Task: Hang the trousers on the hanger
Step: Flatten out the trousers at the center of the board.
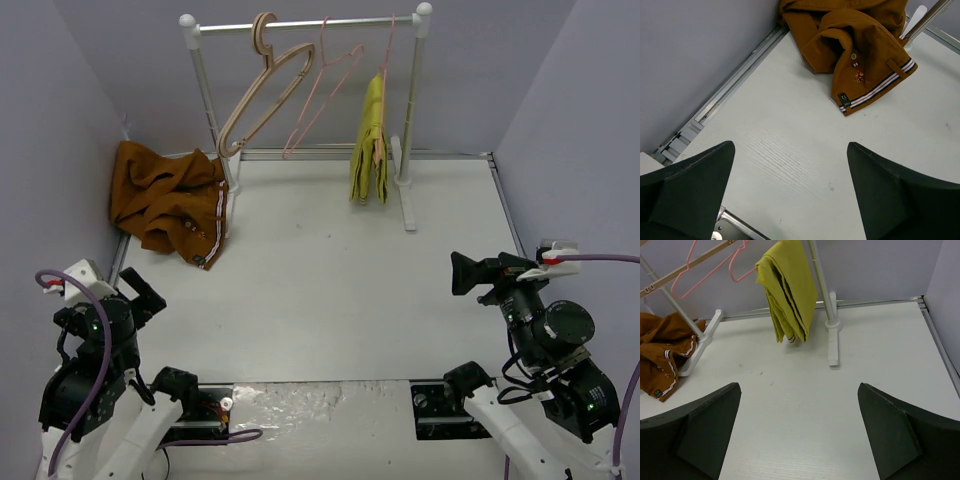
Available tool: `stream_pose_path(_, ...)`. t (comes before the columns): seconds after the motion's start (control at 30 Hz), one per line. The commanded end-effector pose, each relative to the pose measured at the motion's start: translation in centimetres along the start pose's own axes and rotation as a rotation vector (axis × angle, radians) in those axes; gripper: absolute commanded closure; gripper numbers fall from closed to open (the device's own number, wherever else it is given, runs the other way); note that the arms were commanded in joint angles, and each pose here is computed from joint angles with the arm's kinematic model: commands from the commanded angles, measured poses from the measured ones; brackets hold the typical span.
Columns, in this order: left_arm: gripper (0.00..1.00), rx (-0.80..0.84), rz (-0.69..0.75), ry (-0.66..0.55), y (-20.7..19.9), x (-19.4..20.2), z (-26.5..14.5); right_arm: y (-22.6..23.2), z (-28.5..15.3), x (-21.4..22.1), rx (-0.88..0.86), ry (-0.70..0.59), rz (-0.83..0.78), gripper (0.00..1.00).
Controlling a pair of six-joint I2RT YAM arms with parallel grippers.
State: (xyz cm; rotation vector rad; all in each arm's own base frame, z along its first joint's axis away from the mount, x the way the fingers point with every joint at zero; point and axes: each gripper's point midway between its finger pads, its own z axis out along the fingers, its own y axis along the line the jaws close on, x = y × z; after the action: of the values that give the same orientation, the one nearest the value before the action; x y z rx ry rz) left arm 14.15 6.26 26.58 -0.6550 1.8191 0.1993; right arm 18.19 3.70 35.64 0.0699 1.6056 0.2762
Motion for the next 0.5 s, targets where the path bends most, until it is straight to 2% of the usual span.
stream_pose_path(0.0, 0.05, 0.009, 0.018, 0.053, -1.2, 0.4, 0.6, 0.4, 0.5, -0.7, -0.007, -0.018, 0.012, 0.00)
stream_pose_path(0.27, 0.06, -0.037, 0.033, 0.219, -4.5, 2.9, 3.6, 1.8, 2.0, 0.1, -0.031, 0.044, 0.057, 0.00)
stream_pose_path(0.37, 0.06, -0.036, 0.034, 0.248, -7.2, 3.3, 6.2, 1.3, 3.4, 1.6, 0.023, 0.081, 0.071, 0.00)
stream_pose_path(0.47, 0.06, -0.052, 0.025, 0.231, -10.0, 2.4, 9.1, 3.1, 4.3, 2.7, -0.076, 0.139, 0.020, 0.00)
